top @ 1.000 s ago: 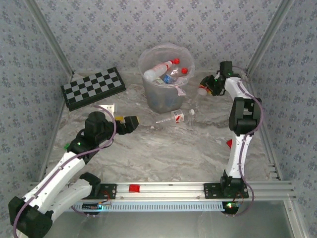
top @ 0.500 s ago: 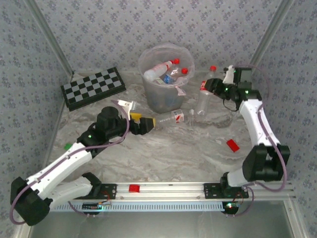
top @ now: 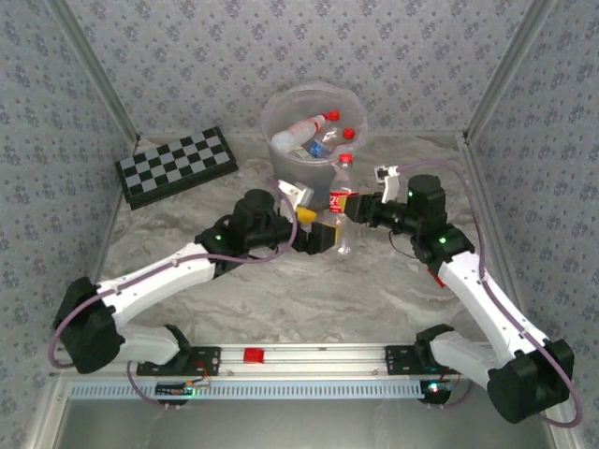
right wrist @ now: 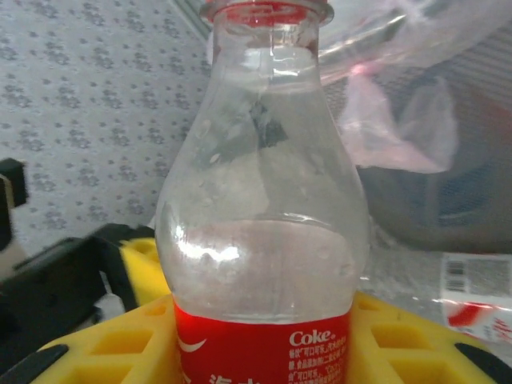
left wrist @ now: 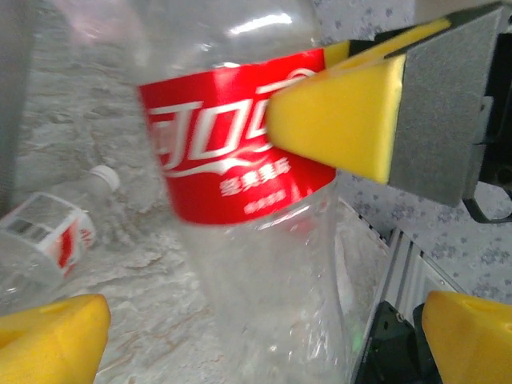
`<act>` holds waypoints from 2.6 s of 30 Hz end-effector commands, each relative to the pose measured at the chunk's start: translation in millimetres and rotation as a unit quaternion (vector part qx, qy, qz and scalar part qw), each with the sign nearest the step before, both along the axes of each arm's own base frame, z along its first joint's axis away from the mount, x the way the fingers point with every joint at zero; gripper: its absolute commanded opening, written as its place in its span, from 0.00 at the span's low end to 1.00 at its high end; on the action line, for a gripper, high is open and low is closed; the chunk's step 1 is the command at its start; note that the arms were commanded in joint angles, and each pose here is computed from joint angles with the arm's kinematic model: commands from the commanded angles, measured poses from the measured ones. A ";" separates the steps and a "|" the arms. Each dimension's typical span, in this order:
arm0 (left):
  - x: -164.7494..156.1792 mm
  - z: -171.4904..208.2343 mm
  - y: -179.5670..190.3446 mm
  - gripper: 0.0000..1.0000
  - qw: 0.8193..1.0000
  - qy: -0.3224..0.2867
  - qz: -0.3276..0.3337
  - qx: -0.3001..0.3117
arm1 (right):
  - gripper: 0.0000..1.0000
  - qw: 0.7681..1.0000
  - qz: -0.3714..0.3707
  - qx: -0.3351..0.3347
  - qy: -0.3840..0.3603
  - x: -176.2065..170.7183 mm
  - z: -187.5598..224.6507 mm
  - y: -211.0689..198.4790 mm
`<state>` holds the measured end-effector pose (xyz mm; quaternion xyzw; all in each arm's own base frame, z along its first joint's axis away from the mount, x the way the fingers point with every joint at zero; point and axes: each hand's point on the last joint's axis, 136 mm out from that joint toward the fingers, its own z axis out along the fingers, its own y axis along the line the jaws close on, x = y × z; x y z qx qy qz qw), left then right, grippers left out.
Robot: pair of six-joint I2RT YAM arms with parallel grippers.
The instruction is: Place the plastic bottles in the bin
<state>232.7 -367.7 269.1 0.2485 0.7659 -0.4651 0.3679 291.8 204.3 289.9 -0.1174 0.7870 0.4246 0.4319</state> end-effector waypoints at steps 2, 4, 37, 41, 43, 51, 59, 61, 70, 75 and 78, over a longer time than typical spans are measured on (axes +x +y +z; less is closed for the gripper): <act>1.5 18.2 -21.2 1.00 0.999 -0.021 -0.024 -0.023 | 0.38 0.998 0.017 0.052 -0.040 -5.5 29.6 14.1; 4.9 16.4 -25.3 0.99 0.999 -0.022 -0.022 -0.022 | 0.38 0.997 0.021 0.055 -0.041 -7.5 30.5 17.0; 11.2 -12.6 -43.0 0.43 0.993 -0.073 -0.074 0.053 | 0.71 0.996 -0.059 -0.070 -0.005 43.8 72.8 -23.8; 9.3 -12.5 -44.1 0.43 0.992 -0.073 -0.080 0.058 | 0.62 0.997 -0.047 -0.062 0.002 46.5 71.1 -17.8; 10.6 -14.1 -43.0 0.43 0.992 -0.074 -0.076 0.062 | 0.55 0.997 -0.047 -0.063 0.004 47.2 69.6 -17.9; 13.1 -12.6 -42.4 0.57 0.992 -0.079 -0.071 0.067 | 0.29 0.996 -0.058 -0.074 0.000 47.6 69.6 -23.2; 16.3 7.5 -19.3 0.88 0.992 -0.097 -0.033 0.074 | 0.13 0.985 -0.107 -0.102 -0.083 50.4 139.8 -57.9; 21.8 13.1 -10.1 0.91 0.992 -0.099 -0.008 0.079 | 0.08 0.981 -0.127 -0.094 -0.117 49.1 170.8 -69.4; 105.7 43.5 98.9 0.92 0.968 -0.037 0.247 -0.014 | 0.00 0.942 -0.191 -0.045 -0.271 78.1 270.2 -95.8; 145.9 50.2 137.1 0.90 0.948 -0.015 0.313 -0.050 | 0.00 0.935 -0.173 -0.037 -0.308 116.4 285.0 -76.0; 164.0 46.1 143.5 0.90 0.941 -0.011 0.338 -0.030 | 0.00 0.926 -0.185 -0.077 -0.319 147.7 275.3 -64.1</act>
